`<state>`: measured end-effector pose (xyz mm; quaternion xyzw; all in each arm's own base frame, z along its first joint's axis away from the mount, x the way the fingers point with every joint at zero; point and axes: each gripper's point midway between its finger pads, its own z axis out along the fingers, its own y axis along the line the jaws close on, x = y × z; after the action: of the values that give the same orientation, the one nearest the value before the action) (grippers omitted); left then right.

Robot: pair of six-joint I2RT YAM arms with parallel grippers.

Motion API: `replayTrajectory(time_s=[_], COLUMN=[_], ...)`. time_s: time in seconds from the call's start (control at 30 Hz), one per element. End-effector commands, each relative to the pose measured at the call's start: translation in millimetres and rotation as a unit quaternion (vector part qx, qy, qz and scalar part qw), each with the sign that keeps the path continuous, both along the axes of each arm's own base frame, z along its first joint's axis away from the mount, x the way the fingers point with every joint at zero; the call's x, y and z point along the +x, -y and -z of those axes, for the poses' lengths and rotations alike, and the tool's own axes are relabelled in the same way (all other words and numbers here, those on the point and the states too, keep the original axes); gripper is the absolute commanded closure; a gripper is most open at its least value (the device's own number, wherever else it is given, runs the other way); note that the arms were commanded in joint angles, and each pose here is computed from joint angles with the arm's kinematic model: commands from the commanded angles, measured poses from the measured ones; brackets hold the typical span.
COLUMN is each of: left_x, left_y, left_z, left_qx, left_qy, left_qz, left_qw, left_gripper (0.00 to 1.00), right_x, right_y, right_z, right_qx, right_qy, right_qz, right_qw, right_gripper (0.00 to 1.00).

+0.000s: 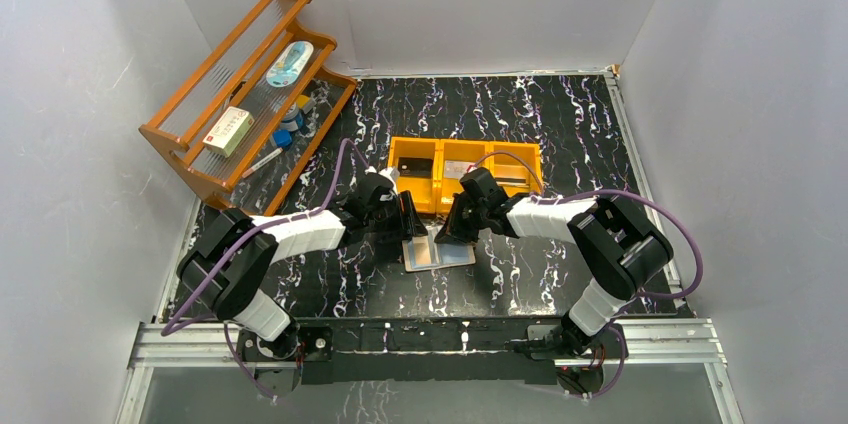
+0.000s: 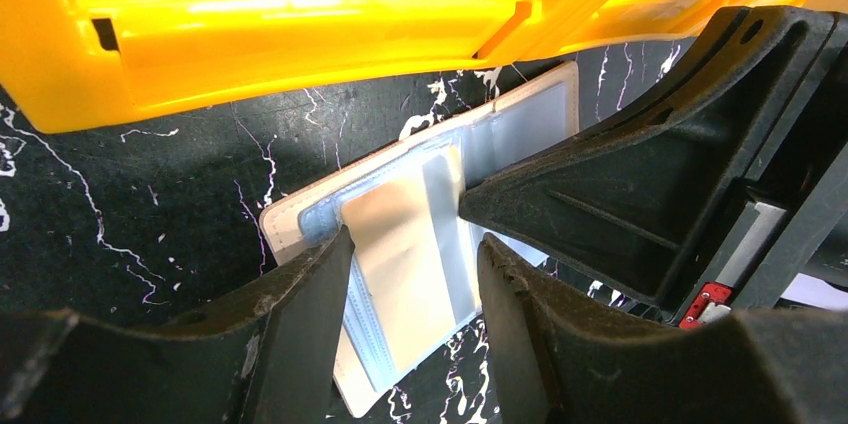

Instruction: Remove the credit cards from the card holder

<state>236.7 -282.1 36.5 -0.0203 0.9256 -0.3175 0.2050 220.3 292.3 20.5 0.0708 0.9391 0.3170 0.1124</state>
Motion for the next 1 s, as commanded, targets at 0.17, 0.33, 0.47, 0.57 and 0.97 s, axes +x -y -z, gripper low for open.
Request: replayTrajectory(time_s=[0.17, 0.33, 0.47, 0.57, 0.97], left_x=[-13, -14, -12, -13, -14], left_y=[-20, -16, -10, -3, 18], left_z=[15, 15, 13, 12, -4], left_qx=[0.048, 0.042, 0.027, 0.013, -0.047], left_qy=[-0.032, -0.034, -0.032, -0.036, -0.028], left_qz=[-0.009, -0.004, 0.001, 0.014, 0.041], left_qw=[0.998, 0.999, 0.999, 0.999, 0.998], left_gripper=[0.51, 0.51, 0.51, 0.51, 0.55], right_x=[-25, -26, -26, -26, -27], right_y=[33, 33, 33, 32, 28], right_z=[32, 33, 32, 31, 32], right_qx=[-0.082, -0.082, -0.081, -0.078, -0.072], right_qy=[-0.054, -0.055, -0.055, -0.054, -0.06], right_qz=[0.0, -0.001, 0.0, -0.001, -0.008], right_qw=[0.995, 0.995, 0.995, 0.995, 0.996], right_gripper=[1.0, 1.0, 1.0, 1.0, 0.96])
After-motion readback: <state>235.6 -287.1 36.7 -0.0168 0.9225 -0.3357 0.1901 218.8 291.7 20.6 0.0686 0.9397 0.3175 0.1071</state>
